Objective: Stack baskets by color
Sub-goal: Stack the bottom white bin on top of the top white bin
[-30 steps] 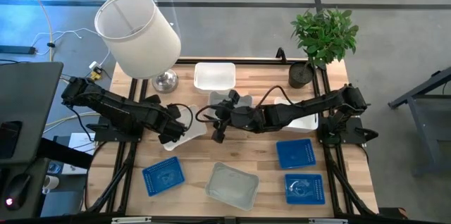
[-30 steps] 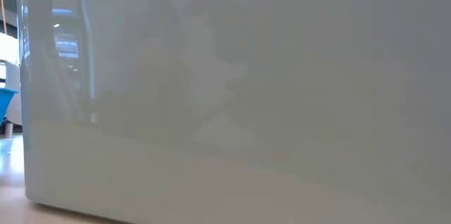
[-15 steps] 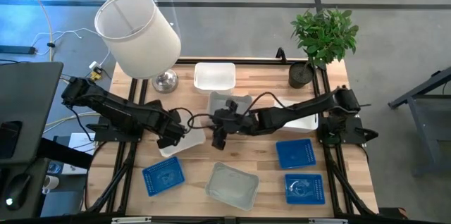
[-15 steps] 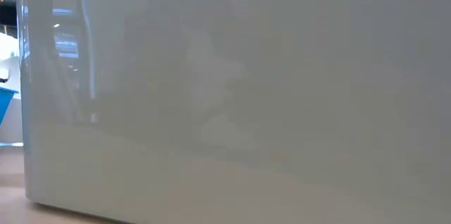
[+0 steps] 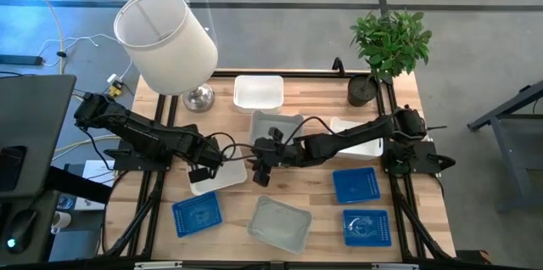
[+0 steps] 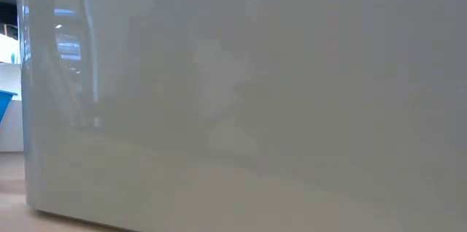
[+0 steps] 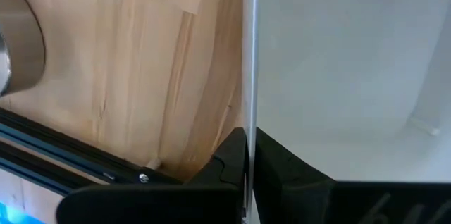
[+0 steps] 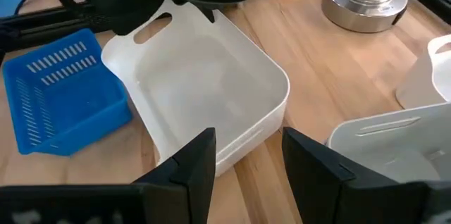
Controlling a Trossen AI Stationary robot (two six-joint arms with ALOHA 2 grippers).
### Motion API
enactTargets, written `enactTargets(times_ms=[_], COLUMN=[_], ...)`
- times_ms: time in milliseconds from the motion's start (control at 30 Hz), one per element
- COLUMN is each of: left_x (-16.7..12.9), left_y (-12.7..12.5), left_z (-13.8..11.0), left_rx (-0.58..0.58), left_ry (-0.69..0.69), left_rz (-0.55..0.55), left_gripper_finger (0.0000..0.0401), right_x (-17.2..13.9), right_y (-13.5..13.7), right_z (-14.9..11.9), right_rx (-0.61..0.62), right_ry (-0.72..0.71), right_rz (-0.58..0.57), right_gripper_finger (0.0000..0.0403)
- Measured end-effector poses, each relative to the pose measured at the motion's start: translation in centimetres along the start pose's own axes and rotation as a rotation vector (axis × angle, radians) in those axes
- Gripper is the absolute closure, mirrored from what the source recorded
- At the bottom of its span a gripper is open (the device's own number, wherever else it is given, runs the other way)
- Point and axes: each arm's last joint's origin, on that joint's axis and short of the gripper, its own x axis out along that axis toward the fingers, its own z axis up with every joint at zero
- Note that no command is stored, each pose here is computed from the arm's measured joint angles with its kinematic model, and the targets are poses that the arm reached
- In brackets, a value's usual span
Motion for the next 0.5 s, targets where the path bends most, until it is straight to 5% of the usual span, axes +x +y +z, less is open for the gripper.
enactTargets(times_ms=[500], left_x=[0.0], left_y=[-0.1], left_z=[0.2], left_rx=[-0.032], left_ry=[-0.028], left_rz=[-0.006], left_gripper_finger=[0.0401], right_x=[1.1], right_y=[-0.7], right_z=[-0.4], right_rx=[0.253], right_ry=[-0.005], right_rz=[-0.060], right_gripper_finger=[0.0252])
